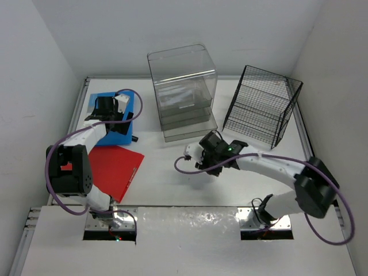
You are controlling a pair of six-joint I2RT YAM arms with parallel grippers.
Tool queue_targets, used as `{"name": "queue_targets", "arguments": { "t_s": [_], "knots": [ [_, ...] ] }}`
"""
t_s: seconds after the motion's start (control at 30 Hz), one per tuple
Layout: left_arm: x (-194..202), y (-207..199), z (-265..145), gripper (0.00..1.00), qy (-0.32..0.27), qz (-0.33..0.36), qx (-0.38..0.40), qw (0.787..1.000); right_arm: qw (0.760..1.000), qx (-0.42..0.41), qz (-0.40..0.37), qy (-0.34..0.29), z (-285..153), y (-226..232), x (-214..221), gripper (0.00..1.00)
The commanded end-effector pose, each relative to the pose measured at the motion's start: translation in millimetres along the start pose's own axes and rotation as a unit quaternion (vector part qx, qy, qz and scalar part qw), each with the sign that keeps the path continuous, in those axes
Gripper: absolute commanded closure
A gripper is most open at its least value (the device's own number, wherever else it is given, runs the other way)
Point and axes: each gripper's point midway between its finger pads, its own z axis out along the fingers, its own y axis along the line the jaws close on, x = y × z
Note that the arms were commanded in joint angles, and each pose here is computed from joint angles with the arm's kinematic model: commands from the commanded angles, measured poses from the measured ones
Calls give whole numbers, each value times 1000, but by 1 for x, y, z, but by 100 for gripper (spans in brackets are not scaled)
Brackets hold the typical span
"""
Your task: Organize the desk
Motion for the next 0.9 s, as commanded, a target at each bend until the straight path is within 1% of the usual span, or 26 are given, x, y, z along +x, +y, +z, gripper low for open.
{"name": "queue_targets", "arguments": {
  "t_s": [0.0, 0.03, 0.07, 0.1, 0.17, 0.2, 0.23, 0.27, 0.3, 0.33, 0.37, 0.4, 0.43, 0.47, 0.53, 0.57, 0.63, 0.67, 0.7, 0.8, 0.87],
  "knots": [
    [-9, 10, -6, 6, -18, -3, -14, 1000, 965, 107, -87, -222, -57, -42, -107, 100],
    [-9, 10, -6, 6, -18, -3, -14, 1000, 953, 145, -94, -251, -68, -54, -118, 100],
    [-9, 10, -7, 6, -18, -3, -14, 1000, 921, 197, -108, -319, -92, -70, -150, 100],
    [-9, 10, -6, 6, -17, -3, -14, 1000, 904, 228, -136, -337, -97, -77, -155, 100],
    [-8, 11, -6, 6, -15, -3, -16, 1000, 875, 284, -159, -359, -110, -94, -173, 100],
    [-8, 11, -6, 6, -15, -3, -16, 1000, 852, 321, -187, -369, -129, -107, -192, 100],
    [-7, 12, -6, 6, -14, -3, -18, 1000, 861, 324, -198, -339, -111, -117, -197, 100],
    [-7, 13, -6, 6, -13, -4, -20, 1000, 855, 351, -211, -318, -122, -133, -210, 100],
    [-6, 13, -6, 6, -12, -3, -20, 1000, 859, 357, -217, -298, -115, -142, -214, 100],
    [-7, 13, -6, 6, -13, -3, -21, 1000, 870, 348, -224, -267, -88, -149, -215, 100],
    [-8, 13, -7, 6, -14, -2, -22, 1000, 872, 351, -229, -252, -82, -158, -215, 100],
    [-7, 13, -7, 6, -12, -2, -22, 1000, 866, 358, -242, -250, -84, -164, -226, 100],
    [-7, 13, -7, 6, -12, -2, -23, 1000, 867, 358, -245, -244, -79, -168, -228, 100],
    [-7, 13, -7, 6, -13, -1, -22, 1000, 874, 348, -249, -229, -63, -172, -226, 100],
    [-5, 14, -6, 6, -10, -1, -24, 1000, 876, 337, -252, -236, -62, -177, -236, 99],
    [-6, 14, -6, 6, -11, 0, -24, 1000, 882, 327, -250, -229, -53, -182, -233, 98],
    [-6, 14, -5, 6, -9, 0, -25, 1000, 889, 303, -250, -236, -50, -183, -237, 94],
    [-5, 14, -4, 6, -8, 1, -23, 1000, 896, 291, -246, -227, -42, -187, -231, 91],
    [-4, 13, -4, 6, -7, 1, -23, 1000, 898, 280, -245, -236, -43, -187, -236, 85],
    [-3, 13, -3, 6, -4, 1, -24, 1000, 909, 265, -240, -216, -33, -194, -228, 74],
    [-3, 13, -3, 6, -4, 1, -24, 1000, 913, 259, -237, -207, -31, -197, -226, 73]
  ]
}}
